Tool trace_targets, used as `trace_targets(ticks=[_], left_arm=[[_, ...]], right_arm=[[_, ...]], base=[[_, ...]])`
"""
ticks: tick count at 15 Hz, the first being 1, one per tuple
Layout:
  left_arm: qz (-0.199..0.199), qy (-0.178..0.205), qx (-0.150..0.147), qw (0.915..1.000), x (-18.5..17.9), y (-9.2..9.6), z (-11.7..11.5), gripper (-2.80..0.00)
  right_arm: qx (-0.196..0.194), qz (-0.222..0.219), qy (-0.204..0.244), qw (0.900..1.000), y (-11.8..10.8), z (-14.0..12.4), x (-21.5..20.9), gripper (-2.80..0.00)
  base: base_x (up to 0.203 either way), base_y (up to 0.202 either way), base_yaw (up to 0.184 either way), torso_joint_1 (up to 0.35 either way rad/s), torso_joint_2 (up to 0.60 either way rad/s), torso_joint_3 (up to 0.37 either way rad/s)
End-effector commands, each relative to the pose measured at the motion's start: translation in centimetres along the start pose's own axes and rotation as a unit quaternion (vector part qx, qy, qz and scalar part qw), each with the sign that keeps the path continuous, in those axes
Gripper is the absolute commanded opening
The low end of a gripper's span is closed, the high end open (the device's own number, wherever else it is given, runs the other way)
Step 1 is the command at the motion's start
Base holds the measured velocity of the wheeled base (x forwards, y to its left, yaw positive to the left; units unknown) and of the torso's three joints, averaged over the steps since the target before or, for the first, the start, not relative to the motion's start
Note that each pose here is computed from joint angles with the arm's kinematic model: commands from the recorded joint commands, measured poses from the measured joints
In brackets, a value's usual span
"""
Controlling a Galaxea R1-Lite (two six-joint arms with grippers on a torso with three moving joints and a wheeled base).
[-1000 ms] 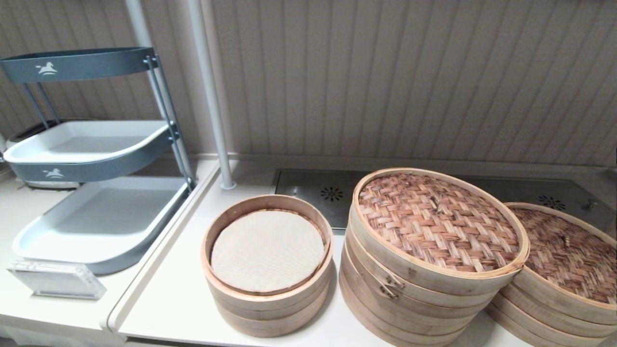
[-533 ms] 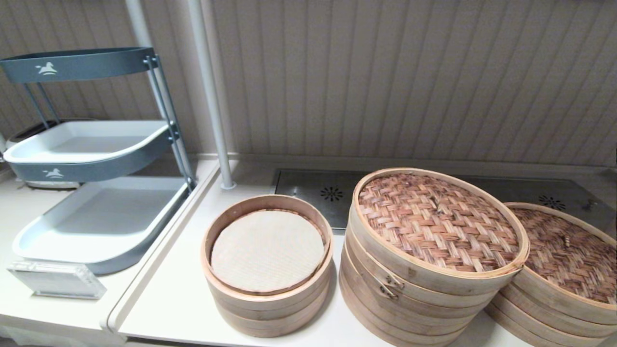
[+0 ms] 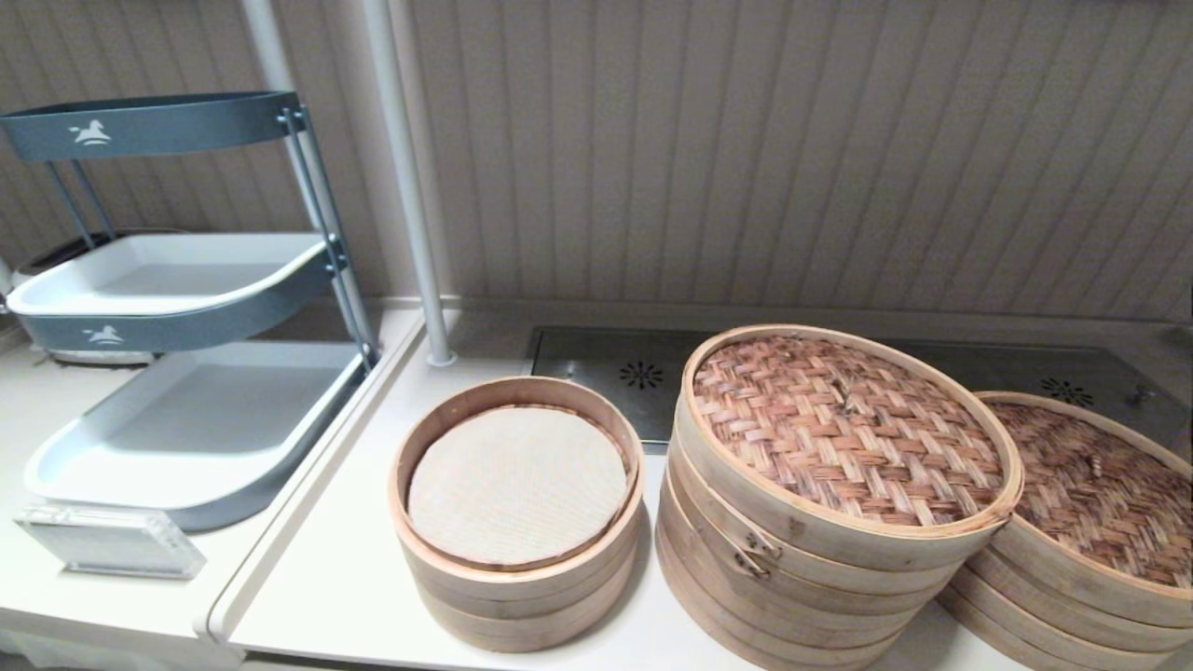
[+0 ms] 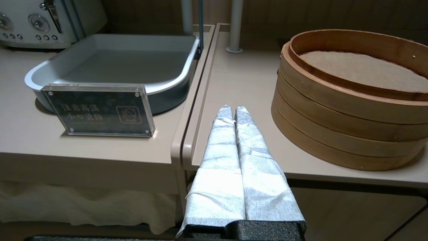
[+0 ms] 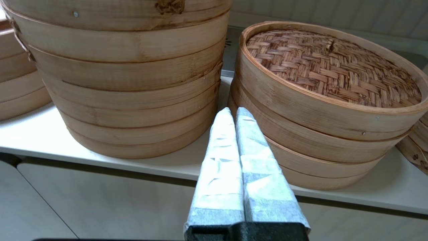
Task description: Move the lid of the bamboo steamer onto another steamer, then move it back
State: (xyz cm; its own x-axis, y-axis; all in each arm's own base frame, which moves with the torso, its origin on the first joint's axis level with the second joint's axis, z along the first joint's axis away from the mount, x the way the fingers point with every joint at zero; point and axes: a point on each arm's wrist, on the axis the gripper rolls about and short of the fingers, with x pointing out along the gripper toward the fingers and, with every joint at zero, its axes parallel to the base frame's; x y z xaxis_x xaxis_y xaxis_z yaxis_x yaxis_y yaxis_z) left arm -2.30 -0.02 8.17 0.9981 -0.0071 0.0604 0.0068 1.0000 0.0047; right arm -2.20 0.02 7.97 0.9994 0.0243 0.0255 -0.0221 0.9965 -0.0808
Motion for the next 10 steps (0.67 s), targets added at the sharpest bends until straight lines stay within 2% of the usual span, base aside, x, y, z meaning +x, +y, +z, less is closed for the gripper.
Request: trace_targets(ticks=[1,10], left_arm=[[0.0,0.011,0.0,0.9999,0.14,0.0,-0.69,-2.8],[0.001,0.011,0.0,0.9999,0.14,0.0,-0.69,-2.8]], right_arm=[[0.009,-0.001,0.01,1.0,0.05,-0.75,0.11,-2.8],[0.02,-0.005,0.01,1.0,0.03,-0.75,0.11,-2.8]], base=[[0.0,0.0,0.0,0.0,0.0,0.0],[0.0,0.0,0.0,0.0,0.0,0.0]])
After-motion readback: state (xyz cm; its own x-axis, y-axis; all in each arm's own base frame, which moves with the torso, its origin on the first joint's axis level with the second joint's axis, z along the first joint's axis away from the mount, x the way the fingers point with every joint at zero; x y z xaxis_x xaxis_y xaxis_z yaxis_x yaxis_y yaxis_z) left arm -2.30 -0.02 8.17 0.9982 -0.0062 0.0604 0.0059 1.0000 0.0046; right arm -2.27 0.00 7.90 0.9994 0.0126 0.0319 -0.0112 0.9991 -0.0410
